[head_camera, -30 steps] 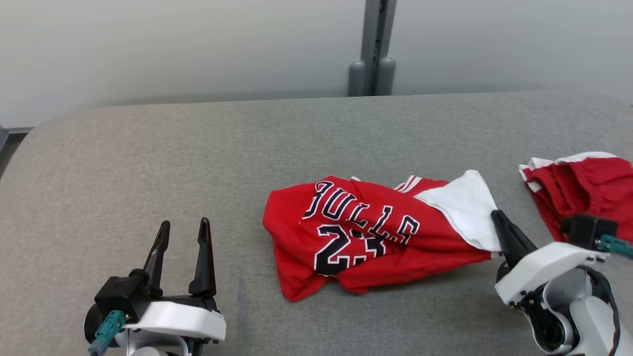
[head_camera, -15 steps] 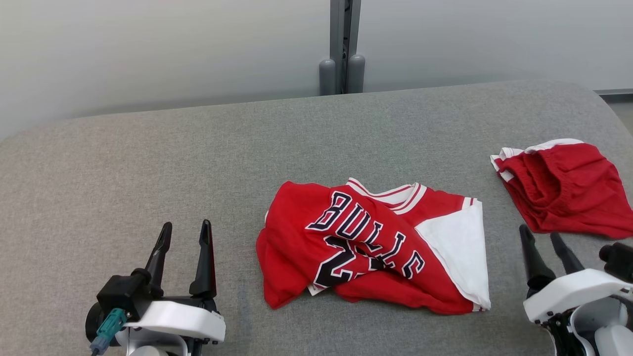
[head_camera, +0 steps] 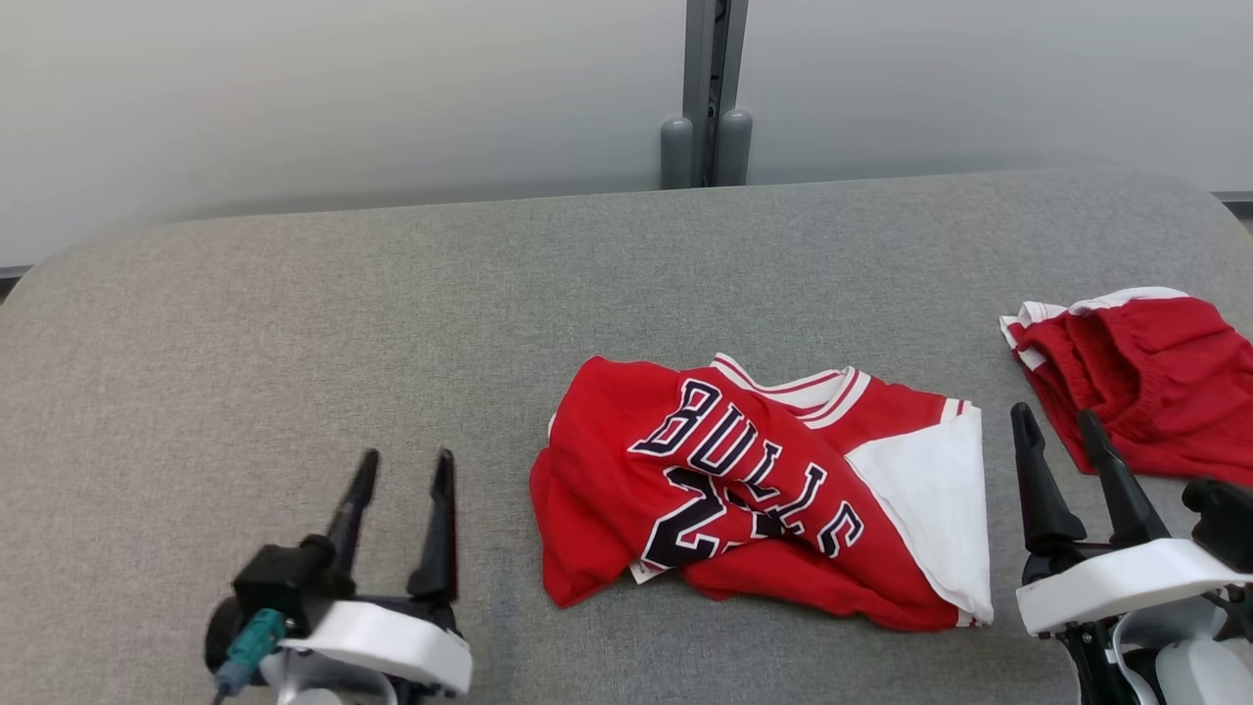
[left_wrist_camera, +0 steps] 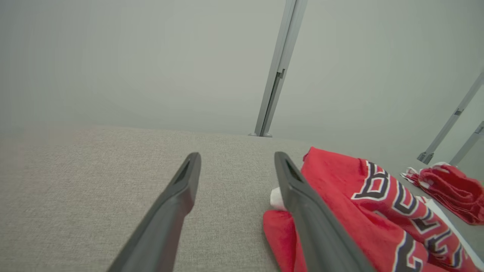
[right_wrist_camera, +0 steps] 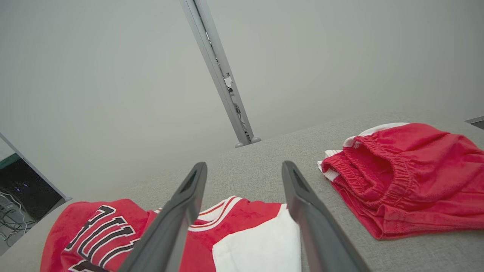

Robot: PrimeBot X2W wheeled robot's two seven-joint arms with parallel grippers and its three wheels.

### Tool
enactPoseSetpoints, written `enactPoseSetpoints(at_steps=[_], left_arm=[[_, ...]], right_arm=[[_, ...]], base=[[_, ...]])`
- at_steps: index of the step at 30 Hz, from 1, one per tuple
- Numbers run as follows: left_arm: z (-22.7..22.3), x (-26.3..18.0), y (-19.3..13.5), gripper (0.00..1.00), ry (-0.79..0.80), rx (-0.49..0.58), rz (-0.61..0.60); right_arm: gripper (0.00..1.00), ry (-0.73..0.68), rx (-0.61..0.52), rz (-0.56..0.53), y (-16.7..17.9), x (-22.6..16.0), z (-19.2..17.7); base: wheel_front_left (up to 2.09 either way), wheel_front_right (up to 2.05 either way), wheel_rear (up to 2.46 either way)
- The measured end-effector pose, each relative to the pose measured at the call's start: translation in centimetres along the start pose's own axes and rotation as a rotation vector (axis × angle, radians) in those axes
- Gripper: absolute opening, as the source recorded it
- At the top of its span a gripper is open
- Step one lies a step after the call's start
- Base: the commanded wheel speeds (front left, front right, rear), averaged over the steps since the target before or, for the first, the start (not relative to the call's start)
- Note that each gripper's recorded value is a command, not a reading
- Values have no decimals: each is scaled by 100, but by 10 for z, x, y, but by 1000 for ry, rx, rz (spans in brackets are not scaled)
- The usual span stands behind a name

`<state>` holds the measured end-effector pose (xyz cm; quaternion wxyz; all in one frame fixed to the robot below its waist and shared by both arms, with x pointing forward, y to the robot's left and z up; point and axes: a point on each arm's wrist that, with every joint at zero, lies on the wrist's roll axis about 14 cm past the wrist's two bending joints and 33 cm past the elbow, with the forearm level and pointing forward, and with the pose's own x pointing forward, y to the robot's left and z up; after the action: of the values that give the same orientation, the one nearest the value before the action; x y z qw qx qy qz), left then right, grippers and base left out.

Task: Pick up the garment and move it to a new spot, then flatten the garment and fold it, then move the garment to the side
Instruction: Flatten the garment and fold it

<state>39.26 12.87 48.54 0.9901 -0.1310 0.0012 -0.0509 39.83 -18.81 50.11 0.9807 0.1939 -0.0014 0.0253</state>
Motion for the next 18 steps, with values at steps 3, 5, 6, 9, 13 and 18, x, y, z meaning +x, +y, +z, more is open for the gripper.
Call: enactPoseSetpoints(at_steps=[3,5,6,9,13,18], left_arm=[[-19,-5,-11,100,68,-15,-46],[-36,-10,-20,100,150,-18,-86],[-45,-13,-26,100,195,-16,-112],[-73,-24,-47,100,353,9,-209],[-101,-40,-67,100,522,35,-308],[-116,-42,-74,100,618,96,-370]], right_arm=[[100,-4,-13,16,4,0,0],[100,-6,-19,17,3,0,0],[100,-7,-22,16,3,0,0],[100,-7,-27,10,0,-1,1],[100,-12,-35,-6,-6,-3,2],[100,-20,-38,-27,-13,-6,5]], base=[[0,0,0],[0,0,0],[0,0,0],[0,0,0],[0,0,0],[0,0,0]])
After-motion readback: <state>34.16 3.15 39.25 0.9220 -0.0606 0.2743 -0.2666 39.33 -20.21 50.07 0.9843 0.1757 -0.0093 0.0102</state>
